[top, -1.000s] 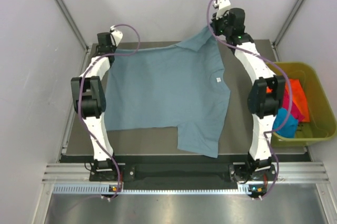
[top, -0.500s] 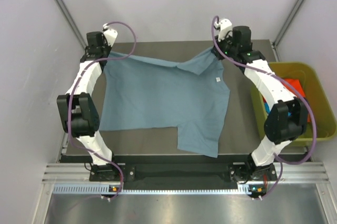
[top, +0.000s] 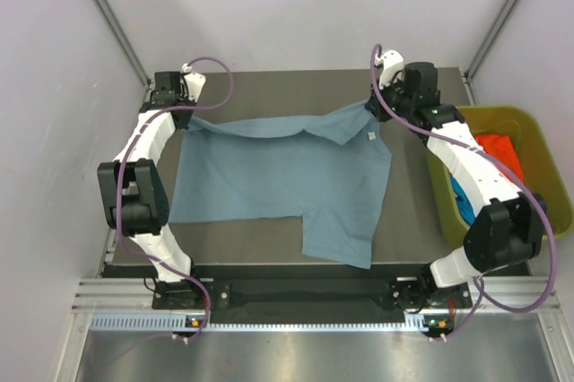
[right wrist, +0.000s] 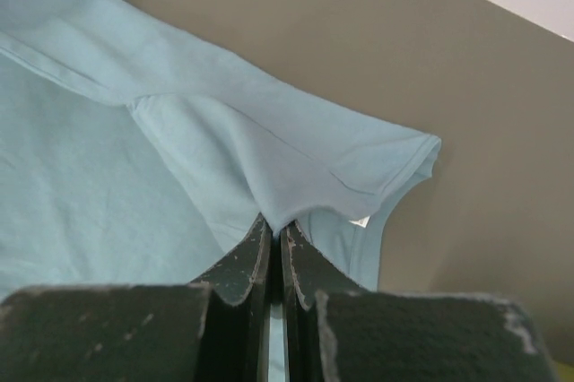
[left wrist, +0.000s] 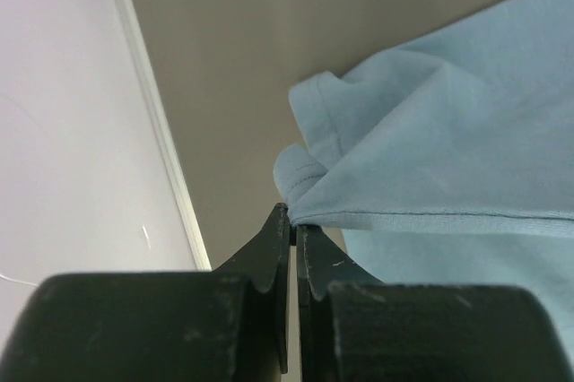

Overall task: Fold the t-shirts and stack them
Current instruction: Fold the tshirt

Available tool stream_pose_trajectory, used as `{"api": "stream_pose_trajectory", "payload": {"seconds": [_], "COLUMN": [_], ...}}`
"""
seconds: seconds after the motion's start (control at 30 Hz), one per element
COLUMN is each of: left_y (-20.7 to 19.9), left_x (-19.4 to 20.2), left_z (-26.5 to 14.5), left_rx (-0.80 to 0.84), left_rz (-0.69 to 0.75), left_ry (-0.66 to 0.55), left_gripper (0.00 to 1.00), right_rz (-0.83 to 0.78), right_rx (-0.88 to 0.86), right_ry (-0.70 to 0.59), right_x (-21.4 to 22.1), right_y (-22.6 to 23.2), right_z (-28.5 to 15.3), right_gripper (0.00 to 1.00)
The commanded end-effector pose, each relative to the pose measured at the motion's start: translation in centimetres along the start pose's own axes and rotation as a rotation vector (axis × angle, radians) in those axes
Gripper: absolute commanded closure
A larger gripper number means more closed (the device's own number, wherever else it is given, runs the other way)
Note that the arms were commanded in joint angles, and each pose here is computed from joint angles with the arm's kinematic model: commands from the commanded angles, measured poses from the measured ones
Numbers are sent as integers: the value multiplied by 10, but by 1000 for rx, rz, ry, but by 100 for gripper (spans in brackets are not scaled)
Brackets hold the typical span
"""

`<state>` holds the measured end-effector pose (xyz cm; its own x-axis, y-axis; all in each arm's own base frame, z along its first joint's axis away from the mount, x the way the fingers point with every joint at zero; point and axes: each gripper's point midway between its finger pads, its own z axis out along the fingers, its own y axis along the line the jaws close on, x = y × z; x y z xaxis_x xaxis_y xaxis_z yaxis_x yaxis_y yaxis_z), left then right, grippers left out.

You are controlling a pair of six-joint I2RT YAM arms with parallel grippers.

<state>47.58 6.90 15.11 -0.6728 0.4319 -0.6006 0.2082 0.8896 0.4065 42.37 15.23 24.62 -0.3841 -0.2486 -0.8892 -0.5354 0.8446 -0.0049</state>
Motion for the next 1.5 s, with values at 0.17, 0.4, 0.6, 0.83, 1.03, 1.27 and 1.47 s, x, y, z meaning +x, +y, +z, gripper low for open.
{"api": "stream_pose_trajectory", "payload": {"seconds": [0.17,0.4,0.6,0.83,1.03,1.27,1.47], "left_y": [2,-3,-5,-21,-41,-56,-53], "left_x": [0,20,25,45,77,105,115], "left_z": [-26,-22,-23,-25,-28,-29,-30], "left_rx": [31,43,68,143,214,253,251], "left_rz": [-6,-7,16,36,29,21,-31], "left_ry": [9,75,98,178,282,372,436], "left_gripper": [100,100,100,100,100,100,68], "right_rz": [26,21,27,47,92,129,124], "right_rx": [-17,-9,-18,-35,-78,-113,-111], "right_ry": [-43,-22,-10,22,84,145,145], "right_x": [-4,6,6,23,52,79,81], "right_y": [13,12,14,19,33,46,45], "right_z": [-19,-19,-21,-20,-17,-9,-7], "right_gripper": [100,100,100,100,100,100,100]}}
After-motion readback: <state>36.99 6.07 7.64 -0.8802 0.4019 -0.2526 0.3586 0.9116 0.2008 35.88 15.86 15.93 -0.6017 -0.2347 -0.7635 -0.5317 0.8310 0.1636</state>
